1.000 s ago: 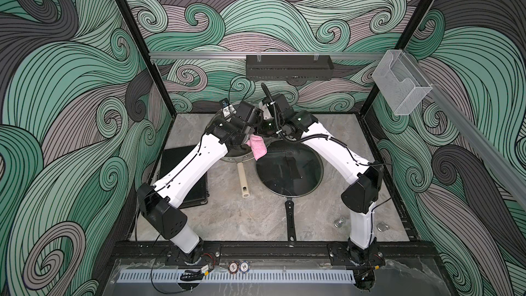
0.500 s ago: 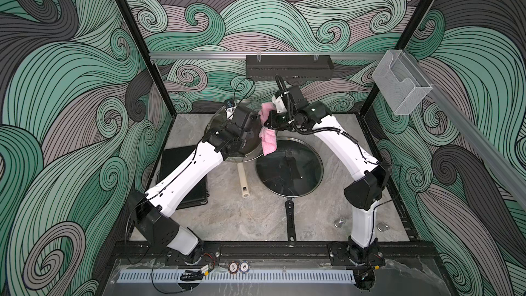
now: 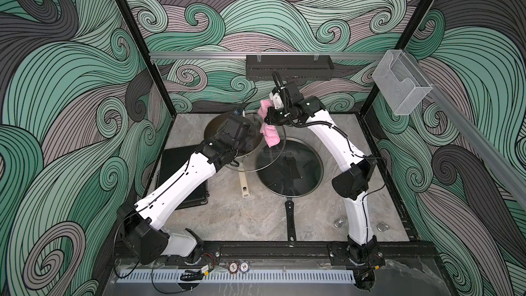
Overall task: Wipe the pot lid with a cloth
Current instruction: Wipe the pot lid.
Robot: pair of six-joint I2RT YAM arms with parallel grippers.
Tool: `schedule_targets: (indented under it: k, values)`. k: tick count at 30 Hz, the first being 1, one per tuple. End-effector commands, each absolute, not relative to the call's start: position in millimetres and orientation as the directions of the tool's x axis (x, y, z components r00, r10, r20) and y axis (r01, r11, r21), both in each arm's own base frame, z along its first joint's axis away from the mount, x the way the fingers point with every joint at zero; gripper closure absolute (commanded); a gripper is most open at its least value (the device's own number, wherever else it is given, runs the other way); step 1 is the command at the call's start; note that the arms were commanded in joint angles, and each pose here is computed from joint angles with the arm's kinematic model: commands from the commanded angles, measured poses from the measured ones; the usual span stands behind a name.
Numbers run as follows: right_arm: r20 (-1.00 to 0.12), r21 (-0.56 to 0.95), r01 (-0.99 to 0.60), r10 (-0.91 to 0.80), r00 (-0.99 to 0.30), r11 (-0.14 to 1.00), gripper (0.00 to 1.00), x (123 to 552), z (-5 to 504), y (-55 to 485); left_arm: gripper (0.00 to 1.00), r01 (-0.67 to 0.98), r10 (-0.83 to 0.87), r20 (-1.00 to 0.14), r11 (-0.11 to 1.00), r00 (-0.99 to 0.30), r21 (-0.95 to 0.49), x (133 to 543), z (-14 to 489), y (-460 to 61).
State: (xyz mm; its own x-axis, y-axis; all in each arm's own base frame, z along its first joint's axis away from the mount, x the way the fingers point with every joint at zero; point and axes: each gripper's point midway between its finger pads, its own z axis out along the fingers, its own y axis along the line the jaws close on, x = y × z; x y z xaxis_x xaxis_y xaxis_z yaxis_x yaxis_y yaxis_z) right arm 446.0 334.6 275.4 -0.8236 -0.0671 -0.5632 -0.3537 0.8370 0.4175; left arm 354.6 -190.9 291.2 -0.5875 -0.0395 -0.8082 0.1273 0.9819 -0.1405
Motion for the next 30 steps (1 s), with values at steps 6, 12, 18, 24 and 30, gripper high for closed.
schedule_targets:
  k: [6, 12, 18, 24, 30]
  values:
    - [-0.543, 0.446, -0.393, -0.105, -0.833, 0.804, 1.0, 449.5, 263.8, 347.3, 1.0, 0.347, -0.102, -0.939, 0.912, -0.328, -0.22, 346.9, 389.5, -213.6]
    - [-0.553, 0.492, -0.426, -0.104, -0.826, 0.759, 1.0, 452.0, 266.5, 361.1, 1.0, 0.384, -0.08, -0.945, 0.9, -0.316, -0.204, 344.4, 390.2, -218.3]
    - [-0.566, 0.458, -0.401, -0.088, -0.82, 0.793, 1.0, 453.7, 271.8, 349.7, 1.0, 0.339, -0.051, -0.945, 0.926, -0.324, -0.166, 351.6, 386.4, -212.5]
    - [-0.581, 0.34, -0.299, -0.051, -0.812, 0.892, 1.0, 450.3, 274.7, 307.3, 1.0, 0.137, -0.091, -0.942, 0.98, -0.322, -0.142, 370.4, 387.2, -185.3]
    - [-0.545, 0.398, -0.294, -0.034, -0.838, 0.869, 1.0, 427.1, 280.6, 305.2, 1.0, 0.018, -0.211, -0.931, 0.974, -0.297, -0.227, 384.6, 394.6, -177.9]
